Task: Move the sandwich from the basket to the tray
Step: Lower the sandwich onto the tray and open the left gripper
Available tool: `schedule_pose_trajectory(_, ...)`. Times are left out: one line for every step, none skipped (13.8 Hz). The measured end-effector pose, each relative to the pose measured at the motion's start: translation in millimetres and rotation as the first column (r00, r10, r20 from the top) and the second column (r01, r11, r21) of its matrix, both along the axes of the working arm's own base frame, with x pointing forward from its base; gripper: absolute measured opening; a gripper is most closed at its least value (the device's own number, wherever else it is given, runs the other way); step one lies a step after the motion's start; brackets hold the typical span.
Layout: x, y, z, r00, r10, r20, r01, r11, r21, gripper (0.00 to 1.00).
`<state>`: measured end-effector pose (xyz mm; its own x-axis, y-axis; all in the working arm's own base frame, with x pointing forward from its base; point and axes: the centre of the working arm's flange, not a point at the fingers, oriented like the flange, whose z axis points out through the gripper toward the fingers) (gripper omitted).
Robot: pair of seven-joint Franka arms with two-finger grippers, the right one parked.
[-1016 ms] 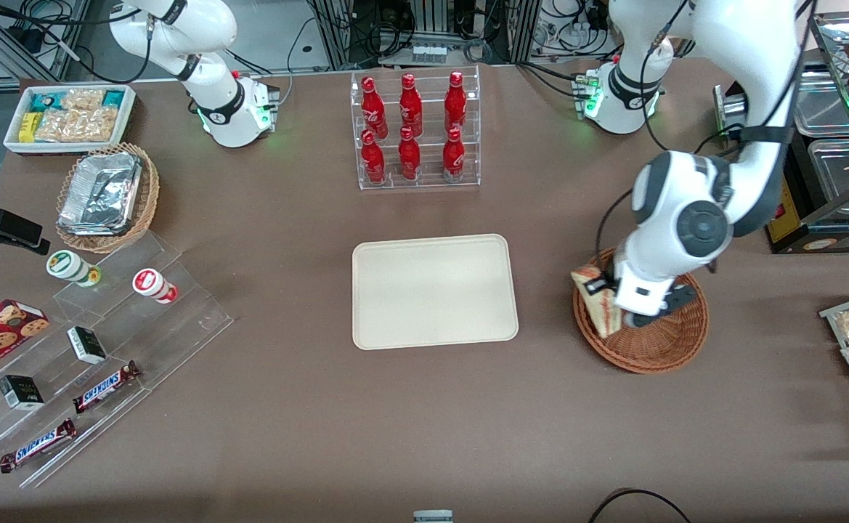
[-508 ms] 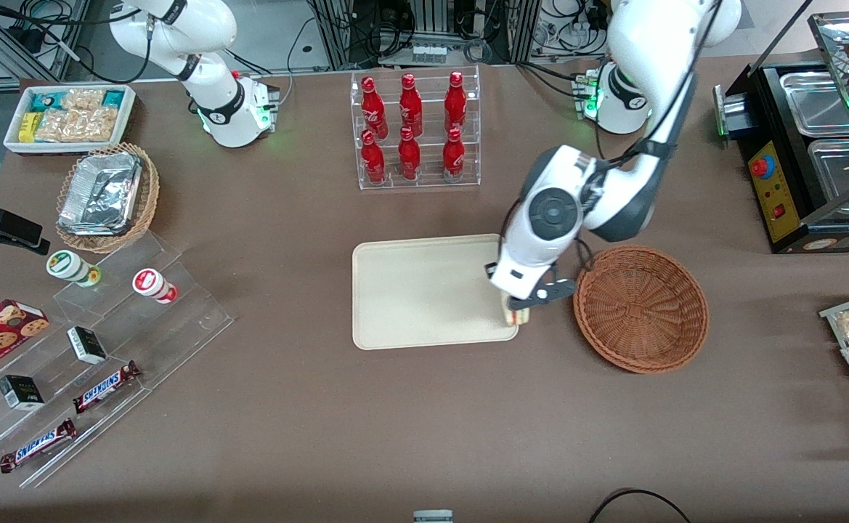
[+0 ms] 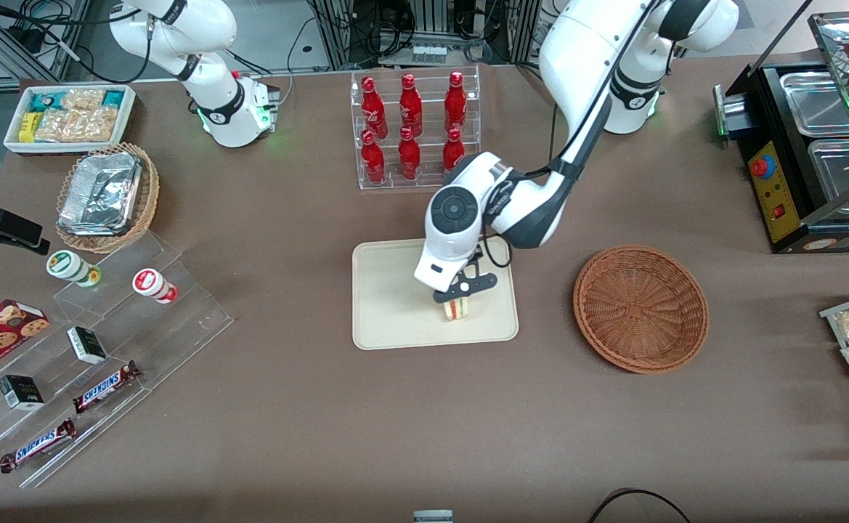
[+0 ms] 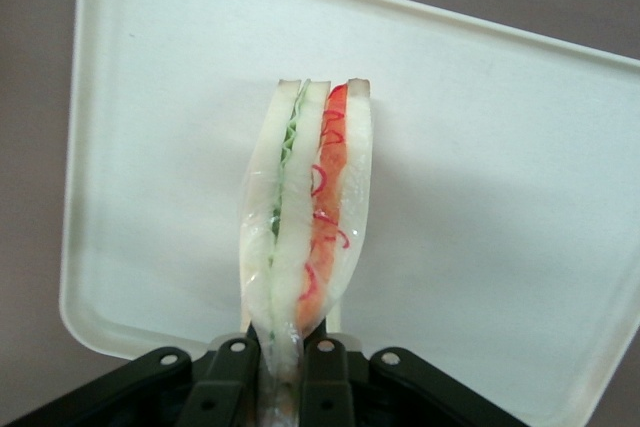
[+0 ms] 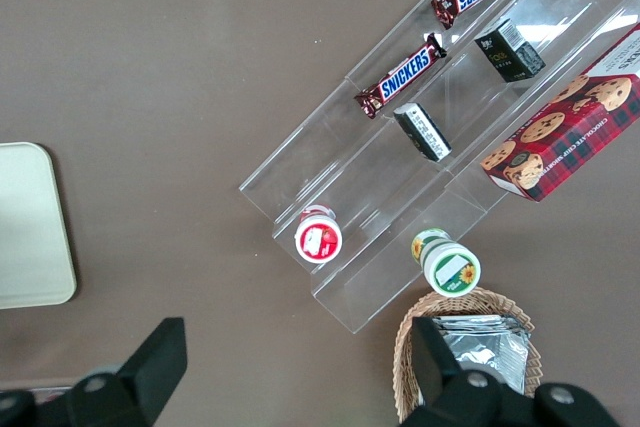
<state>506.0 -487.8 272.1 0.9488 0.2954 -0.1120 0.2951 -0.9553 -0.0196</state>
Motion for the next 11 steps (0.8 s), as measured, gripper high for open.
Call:
schedule_pose_trajectory(1,-5,-3,1.000,0.013,0.001,-0.013,1.000,0.000,0.15)
schedule_pose_trajectory(2,-8,-7,1.000,0.021,0.001,-0.021,1.000,0.001,0.15)
schedule_pose_trajectory(2,-10,-10,1.000,0.026,0.000,-0.026,1.000,0.002,0.15)
schedule_pose_trajectory(1,-13,-12,0.999,0.032,-0.001,-0.032,0.999,0.004,0.15)
schedule_pose_trajectory(0,-14,-15,0.999,0.037,0.000,-0.037,0.999,0.004,0.15)
schedule_pose_trajectory(0,-16,-16,0.999,0.041,0.004,-0.041,0.999,0.001,0.15)
schedule_pose_trajectory(-1,-17,-19,0.999,0.045,0.005,-0.045,0.999,0.001,0.15)
schedule_pose_trajectory(-1,-17,-23,0.999,0.050,0.005,-0.050,0.999,0.001,0.15)
schedule_pose_trajectory(0,-17,-26,0.999,0.053,0.009,-0.053,0.999,-0.002,0.15)
schedule_pose_trajectory(0,-17,-29,0.999,0.054,0.010,-0.054,0.999,-0.002,0.20)
schedule_pose_trajectory(0,-18,-32,0.998,0.054,0.011,-0.054,0.999,-0.003,0.30)
